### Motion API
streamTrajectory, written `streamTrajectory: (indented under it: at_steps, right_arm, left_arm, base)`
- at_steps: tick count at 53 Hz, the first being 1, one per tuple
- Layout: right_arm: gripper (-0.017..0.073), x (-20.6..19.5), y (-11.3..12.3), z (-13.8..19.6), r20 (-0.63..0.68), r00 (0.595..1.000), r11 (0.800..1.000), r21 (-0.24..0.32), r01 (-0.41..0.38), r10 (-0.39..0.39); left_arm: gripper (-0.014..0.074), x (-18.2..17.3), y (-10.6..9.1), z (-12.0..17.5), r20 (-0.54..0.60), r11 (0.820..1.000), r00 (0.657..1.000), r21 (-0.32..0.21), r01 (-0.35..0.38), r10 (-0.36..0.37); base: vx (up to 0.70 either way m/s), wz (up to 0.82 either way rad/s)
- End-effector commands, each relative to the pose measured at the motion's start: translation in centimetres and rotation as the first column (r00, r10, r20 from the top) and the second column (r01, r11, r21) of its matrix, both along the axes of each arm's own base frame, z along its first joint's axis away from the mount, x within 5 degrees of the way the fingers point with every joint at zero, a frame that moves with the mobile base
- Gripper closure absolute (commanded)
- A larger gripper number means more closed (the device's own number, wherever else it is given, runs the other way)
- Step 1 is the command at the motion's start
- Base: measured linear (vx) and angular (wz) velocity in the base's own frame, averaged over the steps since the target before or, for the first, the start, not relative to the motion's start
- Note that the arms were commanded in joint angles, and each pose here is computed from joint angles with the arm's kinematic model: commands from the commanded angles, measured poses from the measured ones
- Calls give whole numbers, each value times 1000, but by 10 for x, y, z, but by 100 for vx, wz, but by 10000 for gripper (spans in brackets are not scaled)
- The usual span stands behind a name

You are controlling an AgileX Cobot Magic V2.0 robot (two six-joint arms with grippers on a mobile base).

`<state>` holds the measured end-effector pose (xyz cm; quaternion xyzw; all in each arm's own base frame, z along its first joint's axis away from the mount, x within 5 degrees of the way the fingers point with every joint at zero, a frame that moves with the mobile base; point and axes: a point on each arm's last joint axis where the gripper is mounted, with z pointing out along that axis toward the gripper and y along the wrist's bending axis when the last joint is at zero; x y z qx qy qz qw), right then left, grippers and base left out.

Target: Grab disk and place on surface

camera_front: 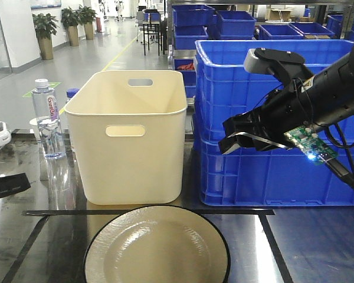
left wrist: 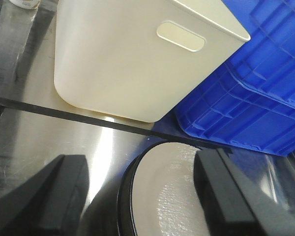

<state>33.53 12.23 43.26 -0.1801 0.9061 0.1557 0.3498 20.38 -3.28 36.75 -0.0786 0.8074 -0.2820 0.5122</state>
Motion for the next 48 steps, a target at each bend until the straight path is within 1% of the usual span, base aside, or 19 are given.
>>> streamTrajectory:
  at_steps: [1, 25, 29, 33, 35, 39, 40, 43, 46, 47, 48]
  right_arm:
    - [37, -10, -4, 31, 139, 990, 998, 67, 11, -21]
    - [37, -10, -4, 31, 139, 990, 998, 66, 12, -21]
    - [37, -10, -4, 31, 139, 990, 998, 66, 12, -21]
    - [37, -10, -4, 31, 139, 990, 998, 66, 12, -21]
    - [37, -10, -4, 31, 139, 990, 998, 66, 12, -21]
    - [37, -11, -4, 30, 137, 990, 998, 65, 11, -20]
    - [37, -11, -4, 30, 137, 990, 998, 65, 11, -20]
    - [37, -11, -4, 30, 137, 990, 998, 65, 11, -20]
    - [37, -11, -4, 30, 136, 991, 998, 65, 11, -20]
    - [37, -11, -4, 30, 136, 991, 998, 65, 11, -20]
    - [37, -11, -4, 30, 136, 991, 998, 65, 11, -20]
  left_arm:
    - [41, -1, 2, 13, 63, 999, 997, -29, -34, 35]
    - [41, -1, 2, 13, 63, 999, 997, -28, -34, 35]
    - [41, 0, 3, 14, 73, 999, 996, -20, -47, 48]
    - [51, -1, 5, 14, 84, 998, 995, 22, -58, 56]
    - [64, -1, 6, 12, 81, 996, 995, 56, -64, 59]
    - [104, -8, 6, 14, 94, 992, 994, 109, -70, 59]
    - [128, -11, 6, 13, 104, 987, 992, 140, -81, 66]
    - [167, -17, 7, 12, 141, 977, 987, 189, -103, 76]
    - [228, -29, 9, 7, 201, 955, 976, 264, -136, 83]
    - [250, -33, 9, 8, 233, 948, 969, 281, -151, 85]
    - [265, -36, 10, 3, 242, 943, 966, 293, -158, 87]
  base:
    - [0, 0]
    - [0, 0]
    - [0, 0]
    - [0, 0]
    - [0, 0]
    - [0, 0]
    - [0, 0]
    - [0, 0]
    - [0, 0]
    - [0, 0]
    - [0, 0]
